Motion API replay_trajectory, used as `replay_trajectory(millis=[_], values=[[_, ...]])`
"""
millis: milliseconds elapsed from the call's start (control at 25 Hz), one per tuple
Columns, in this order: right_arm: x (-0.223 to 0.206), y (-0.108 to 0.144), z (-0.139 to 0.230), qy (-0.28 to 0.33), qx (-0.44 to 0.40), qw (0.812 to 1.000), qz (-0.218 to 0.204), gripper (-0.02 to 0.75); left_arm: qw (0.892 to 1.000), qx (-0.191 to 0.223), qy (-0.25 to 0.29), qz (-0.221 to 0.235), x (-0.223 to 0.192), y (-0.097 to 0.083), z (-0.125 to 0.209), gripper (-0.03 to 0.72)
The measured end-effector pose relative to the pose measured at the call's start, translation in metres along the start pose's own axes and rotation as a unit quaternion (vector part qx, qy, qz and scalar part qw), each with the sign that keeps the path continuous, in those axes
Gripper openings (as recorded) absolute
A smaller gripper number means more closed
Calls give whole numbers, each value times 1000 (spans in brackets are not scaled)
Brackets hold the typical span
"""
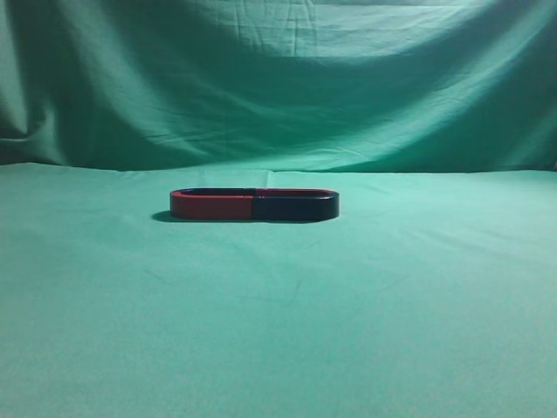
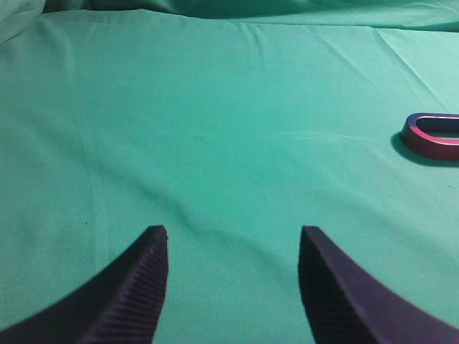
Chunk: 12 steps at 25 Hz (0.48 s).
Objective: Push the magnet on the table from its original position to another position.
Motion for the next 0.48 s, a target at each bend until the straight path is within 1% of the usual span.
replay_trajectory(millis=[80, 160, 280, 480], values=[[-2, -6, 12, 14, -6, 1000, 20, 0, 1000, 0, 0, 0, 0, 0, 0, 372], [-3, -8, 14, 17, -15, 999, 29, 0, 1000, 0, 0, 0, 0, 0, 0, 372], [-3, -8, 21, 36, -20, 999, 31, 0, 1000, 0, 0, 0, 0, 0, 0, 372], [-2, -9, 22, 41, -19, 998, 33, 0, 1000, 0, 0, 0, 0, 0, 0, 372]])
Point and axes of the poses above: a point on each arm's last joint axis where the gripper is mounted, x pointing back along that axis away from the gripper, y along the wrist's bending axis when the last joint is at zero, z = x × y, the point moved 7 cm from there along -x, pointing out along that axis toward the gripper, and after that the axes turned 2 degrees about -x, right-handed, at the moved point
